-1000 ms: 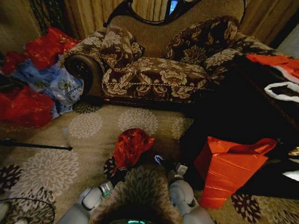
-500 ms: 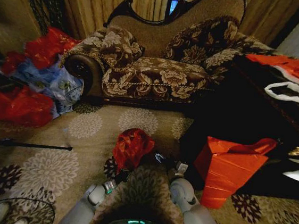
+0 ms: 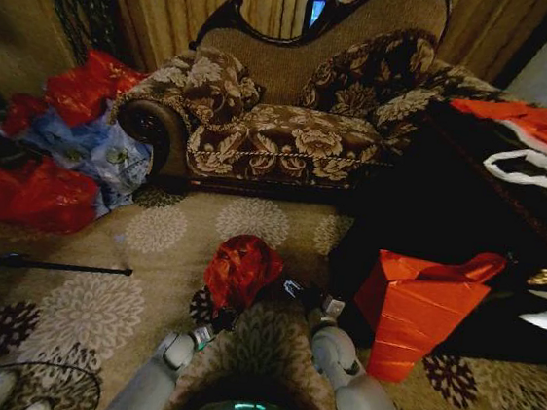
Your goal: Place a garbage bag over the trash bin.
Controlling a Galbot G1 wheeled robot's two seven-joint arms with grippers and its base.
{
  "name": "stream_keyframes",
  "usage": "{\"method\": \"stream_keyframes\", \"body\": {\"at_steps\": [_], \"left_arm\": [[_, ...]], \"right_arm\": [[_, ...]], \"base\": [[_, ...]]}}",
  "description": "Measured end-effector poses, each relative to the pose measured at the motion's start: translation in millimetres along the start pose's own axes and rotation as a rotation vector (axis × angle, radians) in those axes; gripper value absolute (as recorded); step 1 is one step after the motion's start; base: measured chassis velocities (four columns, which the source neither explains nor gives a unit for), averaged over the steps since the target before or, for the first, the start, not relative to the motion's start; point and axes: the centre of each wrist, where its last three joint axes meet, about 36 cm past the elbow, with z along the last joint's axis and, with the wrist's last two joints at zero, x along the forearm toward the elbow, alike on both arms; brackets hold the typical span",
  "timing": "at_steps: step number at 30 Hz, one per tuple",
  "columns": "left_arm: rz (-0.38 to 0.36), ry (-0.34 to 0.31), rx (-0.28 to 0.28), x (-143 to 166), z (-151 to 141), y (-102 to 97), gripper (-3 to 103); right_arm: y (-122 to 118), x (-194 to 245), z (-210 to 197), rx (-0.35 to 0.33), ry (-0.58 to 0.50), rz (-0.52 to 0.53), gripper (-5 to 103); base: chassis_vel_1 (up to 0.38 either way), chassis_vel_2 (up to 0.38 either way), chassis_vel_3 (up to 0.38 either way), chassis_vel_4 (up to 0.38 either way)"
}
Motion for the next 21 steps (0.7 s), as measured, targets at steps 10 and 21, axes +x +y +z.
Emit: {"method": "stream_keyframes", "body": {"at_steps": [10, 21], "left_arm": [[-0.088, -0.149, 0.142, 47, -9, -8.1, 40], [-0.127, -0.289, 0.255, 52, -34, -8.5, 78]], "right_arm": [[-5, 3, -3, 0.007, -0.008, -0.007, 100], [-3, 8, -5, 0.022, -0.02, -0.026, 100]], "base": [[0.0, 0.0, 0.0, 0.0], [0.0, 0.0, 0.0, 0.0]]}}
